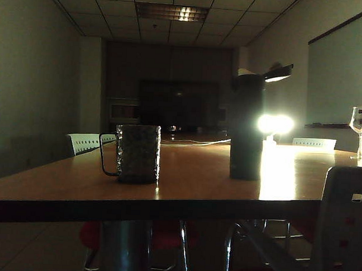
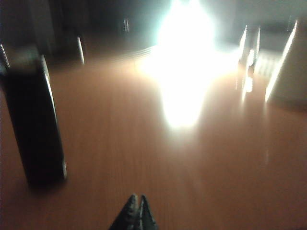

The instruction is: Pick up the black thermos cup, pour some water from it into the cup, and then put the thermos cup back on the table.

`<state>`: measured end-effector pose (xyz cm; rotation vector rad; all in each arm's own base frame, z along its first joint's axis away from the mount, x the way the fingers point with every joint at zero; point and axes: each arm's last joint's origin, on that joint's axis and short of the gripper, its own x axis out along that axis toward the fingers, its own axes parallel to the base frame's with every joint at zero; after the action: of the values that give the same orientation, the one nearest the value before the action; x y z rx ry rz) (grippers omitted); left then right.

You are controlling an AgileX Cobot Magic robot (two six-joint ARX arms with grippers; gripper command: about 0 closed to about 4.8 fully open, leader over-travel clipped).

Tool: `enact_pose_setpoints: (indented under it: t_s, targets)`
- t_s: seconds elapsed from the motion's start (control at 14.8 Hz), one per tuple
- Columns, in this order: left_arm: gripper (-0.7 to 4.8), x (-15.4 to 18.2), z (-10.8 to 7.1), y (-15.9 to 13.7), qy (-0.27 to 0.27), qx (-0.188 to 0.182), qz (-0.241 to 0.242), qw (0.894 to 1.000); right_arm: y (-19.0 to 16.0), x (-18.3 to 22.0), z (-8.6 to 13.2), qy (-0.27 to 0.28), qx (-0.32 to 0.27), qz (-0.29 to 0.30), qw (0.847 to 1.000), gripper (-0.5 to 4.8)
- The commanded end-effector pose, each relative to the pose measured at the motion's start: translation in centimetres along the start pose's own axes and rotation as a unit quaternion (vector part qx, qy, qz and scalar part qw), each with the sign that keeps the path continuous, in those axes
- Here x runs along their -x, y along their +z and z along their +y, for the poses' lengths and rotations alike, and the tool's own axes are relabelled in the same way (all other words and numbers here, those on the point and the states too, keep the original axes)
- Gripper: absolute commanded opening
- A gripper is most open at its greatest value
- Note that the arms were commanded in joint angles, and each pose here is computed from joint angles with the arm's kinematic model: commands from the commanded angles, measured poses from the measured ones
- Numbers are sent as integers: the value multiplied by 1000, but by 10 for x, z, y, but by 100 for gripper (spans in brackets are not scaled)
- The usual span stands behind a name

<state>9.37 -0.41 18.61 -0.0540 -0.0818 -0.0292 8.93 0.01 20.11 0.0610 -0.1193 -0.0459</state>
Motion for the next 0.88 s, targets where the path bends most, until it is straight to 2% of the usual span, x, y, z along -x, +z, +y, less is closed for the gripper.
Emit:
enact_pose_setpoints:
  t_s: [0.07, 0.27, 0.47, 0.75, 0.88]
  targets:
    - [-6, 2, -1, 29, 7, 10, -29, 999, 27, 0, 2, 5, -1, -12, 1000, -6]
    - [-6, -6, -3, 67, 5, 18, -32, 999, 62, -12, 6, 33, -1, -8, 999, -6]
    - [-6, -28, -9, 96, -59, 16, -1, 998, 87, -38, 15, 119, 0, 1, 993, -6]
    - [-6, -69, -18, 112, -175, 26, 61, 982, 104, -81, 27, 207, -6, 4, 978, -6]
    - [-6, -88, -30, 116, -214, 29, 83, 973, 97, -106, 44, 243, -18, 24, 970, -6]
